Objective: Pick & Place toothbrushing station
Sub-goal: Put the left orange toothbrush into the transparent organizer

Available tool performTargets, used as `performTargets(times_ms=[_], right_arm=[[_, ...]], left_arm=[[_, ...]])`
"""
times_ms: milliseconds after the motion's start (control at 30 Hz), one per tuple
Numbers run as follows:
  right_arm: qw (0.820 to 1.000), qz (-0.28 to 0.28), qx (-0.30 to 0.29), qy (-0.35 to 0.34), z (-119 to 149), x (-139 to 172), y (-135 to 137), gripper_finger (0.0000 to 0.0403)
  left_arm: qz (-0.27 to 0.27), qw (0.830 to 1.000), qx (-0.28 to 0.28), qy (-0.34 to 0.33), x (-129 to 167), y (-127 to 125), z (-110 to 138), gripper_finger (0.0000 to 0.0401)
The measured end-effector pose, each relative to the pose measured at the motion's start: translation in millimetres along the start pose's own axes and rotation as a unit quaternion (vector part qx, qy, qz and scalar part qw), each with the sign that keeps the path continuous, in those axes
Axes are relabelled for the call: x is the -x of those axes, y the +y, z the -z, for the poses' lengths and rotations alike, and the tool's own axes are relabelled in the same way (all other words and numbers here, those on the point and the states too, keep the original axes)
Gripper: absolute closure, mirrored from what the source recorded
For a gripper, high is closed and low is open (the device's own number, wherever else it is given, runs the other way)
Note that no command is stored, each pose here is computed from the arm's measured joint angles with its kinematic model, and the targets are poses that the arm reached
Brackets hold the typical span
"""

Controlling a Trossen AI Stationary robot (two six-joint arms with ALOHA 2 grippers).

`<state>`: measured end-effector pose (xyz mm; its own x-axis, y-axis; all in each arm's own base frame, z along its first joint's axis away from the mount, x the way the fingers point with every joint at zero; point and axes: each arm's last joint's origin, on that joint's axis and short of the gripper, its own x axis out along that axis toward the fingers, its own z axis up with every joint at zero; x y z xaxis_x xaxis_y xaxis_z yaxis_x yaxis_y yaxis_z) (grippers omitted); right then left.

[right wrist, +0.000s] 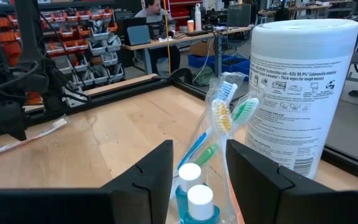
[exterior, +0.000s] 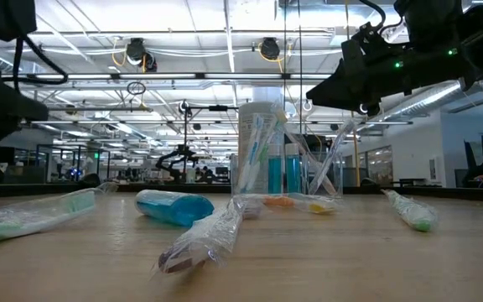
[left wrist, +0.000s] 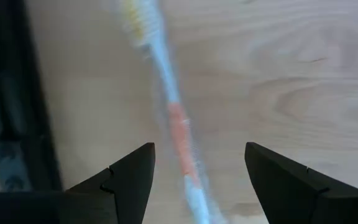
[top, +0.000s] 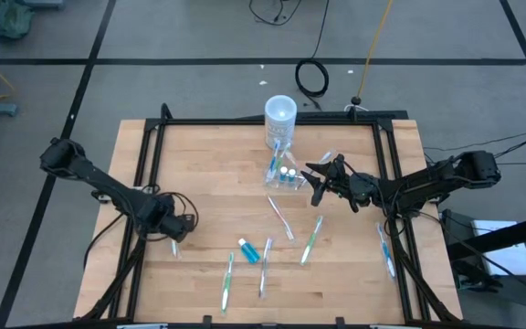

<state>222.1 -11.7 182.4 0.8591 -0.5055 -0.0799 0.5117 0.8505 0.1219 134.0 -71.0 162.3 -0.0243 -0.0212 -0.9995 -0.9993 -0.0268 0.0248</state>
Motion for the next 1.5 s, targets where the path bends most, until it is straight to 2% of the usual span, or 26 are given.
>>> performTargets(times_ms=[200, 433, 667, 1000, 1200, 1367, 1500], right_arm=[[1.000, 0.000, 0.000, 0.000, 0.0, 0.0, 0.0, 0.0263], [1.000, 0.000, 0.000, 0.000, 0.0, 0.0, 0.0, 0.0263], [1.000, 0.000, 0.000, 0.000, 0.0, 0.0, 0.0, 0.0263], [1.000, 0.000, 0.000, 0.000, 0.0, 0.0, 0.0, 0.0263], [1.000, 0.000, 0.000, 0.000, 0.1, 0.0, -0.1, 0.0263], [1.000, 0.000, 0.000, 0.000, 0.1, 0.0, -0.1, 0.0263], [1.000, 0.000, 0.000, 0.000, 0.1, 0.0, -0.1, 0.0263]], left_arm=[[-0.030, 0.999, 0.034, -0.018, -9.1, -2.3, 3.2, 0.0146], [-0.038, 0.998, 0.048, -0.029, -15.9, -7.9, 2.7, 0.0146], [0.009, 1.000, 0.005, -0.029, -23.3, -21.5, 8.2, 0.0146], [0.016, 0.999, -0.036, -0.034, -25.6, -24.8, 9.4, 0.0146], [0.057, 0.995, -0.057, -0.051, -25.5, -30.6, 10.9, 0.0146], [0.103, 0.987, -0.096, -0.083, -24.2, -38.9, 9.7, 0.0146], [0.139, 0.971, -0.136, -0.136, -22.3, -47.9, 2.7, 0.0146]])
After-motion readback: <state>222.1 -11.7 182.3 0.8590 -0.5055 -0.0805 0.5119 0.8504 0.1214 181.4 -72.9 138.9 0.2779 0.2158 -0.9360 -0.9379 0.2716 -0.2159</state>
